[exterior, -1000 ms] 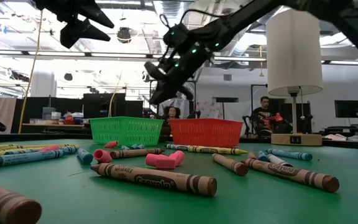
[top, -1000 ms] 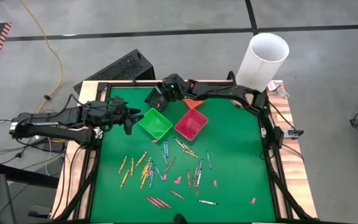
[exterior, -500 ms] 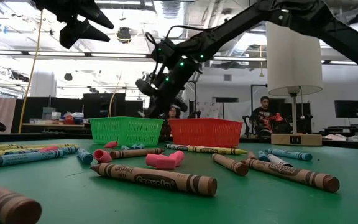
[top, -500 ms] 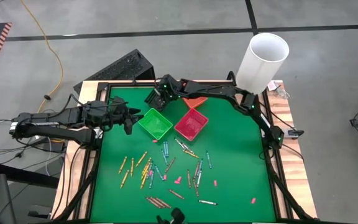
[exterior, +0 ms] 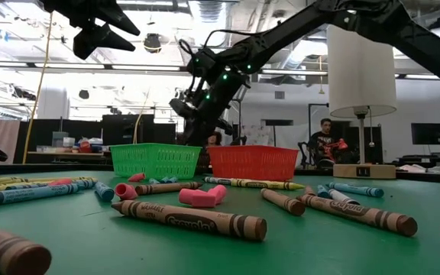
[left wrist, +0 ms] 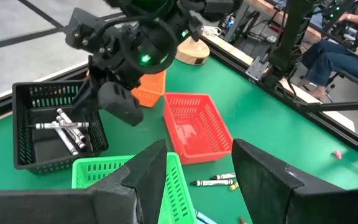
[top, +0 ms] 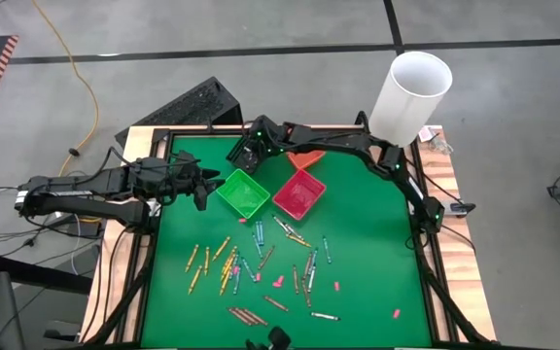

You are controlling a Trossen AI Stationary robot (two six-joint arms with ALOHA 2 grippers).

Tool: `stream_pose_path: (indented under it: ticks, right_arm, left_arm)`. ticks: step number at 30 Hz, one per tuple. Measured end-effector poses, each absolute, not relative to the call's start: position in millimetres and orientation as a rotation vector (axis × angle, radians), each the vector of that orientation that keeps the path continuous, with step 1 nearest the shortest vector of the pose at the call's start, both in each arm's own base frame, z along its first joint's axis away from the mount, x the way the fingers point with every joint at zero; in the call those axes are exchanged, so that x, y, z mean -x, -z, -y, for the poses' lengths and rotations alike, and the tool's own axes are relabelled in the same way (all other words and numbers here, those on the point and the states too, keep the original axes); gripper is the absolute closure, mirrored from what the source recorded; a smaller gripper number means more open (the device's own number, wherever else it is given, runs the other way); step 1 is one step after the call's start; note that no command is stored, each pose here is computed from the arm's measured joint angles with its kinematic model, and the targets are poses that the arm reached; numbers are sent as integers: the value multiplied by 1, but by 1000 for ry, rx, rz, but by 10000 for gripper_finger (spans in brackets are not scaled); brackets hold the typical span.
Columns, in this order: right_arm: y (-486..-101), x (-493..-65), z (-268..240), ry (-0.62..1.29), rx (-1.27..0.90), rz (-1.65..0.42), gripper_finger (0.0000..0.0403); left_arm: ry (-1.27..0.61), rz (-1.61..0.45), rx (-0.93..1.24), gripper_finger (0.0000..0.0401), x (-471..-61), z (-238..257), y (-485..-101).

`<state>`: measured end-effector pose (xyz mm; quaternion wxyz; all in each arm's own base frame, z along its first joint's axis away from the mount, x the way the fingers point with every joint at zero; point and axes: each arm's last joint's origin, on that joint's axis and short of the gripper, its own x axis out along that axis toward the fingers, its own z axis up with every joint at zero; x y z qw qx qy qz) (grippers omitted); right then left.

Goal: Sort crayons
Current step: Put the black crayon into the black bin

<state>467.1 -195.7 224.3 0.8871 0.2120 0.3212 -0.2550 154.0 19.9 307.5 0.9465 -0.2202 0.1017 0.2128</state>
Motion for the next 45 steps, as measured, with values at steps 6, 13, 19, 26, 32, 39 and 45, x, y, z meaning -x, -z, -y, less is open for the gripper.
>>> stream_pose_path:
  ticks: [6,13,19,26,32,39,45]
  right_arm:
    - [-295,-436,168,435,-304,-700,315]
    - [-390,-354,99,322,-205,-808,316]
    - [-431,-287,35,335,-240,-876,316]
    - [-426,-264,-49,251,-260,-1018,316]
    - [-396,-264,-120,128,-211,-1118,316]
    - [-355,-282,-184,28,-151,-1152,316]
    - [-310,-304,-214,10,-142,-1278,316]
  left_arm:
    - [-433,-207,448,230,-154,-20,-307]
    - [-433,-207,448,230,-154,-20,-307]
    - [-438,-203,441,230,-154,-20,-308]
    - [-432,-195,475,230,-154,-20,-308]
    - [-432,-195,477,230,-154,-20,-308]
    - [-412,-202,479,230,-154,-19,-308]
    - [-409,-204,472,230,-154,-19,-308]
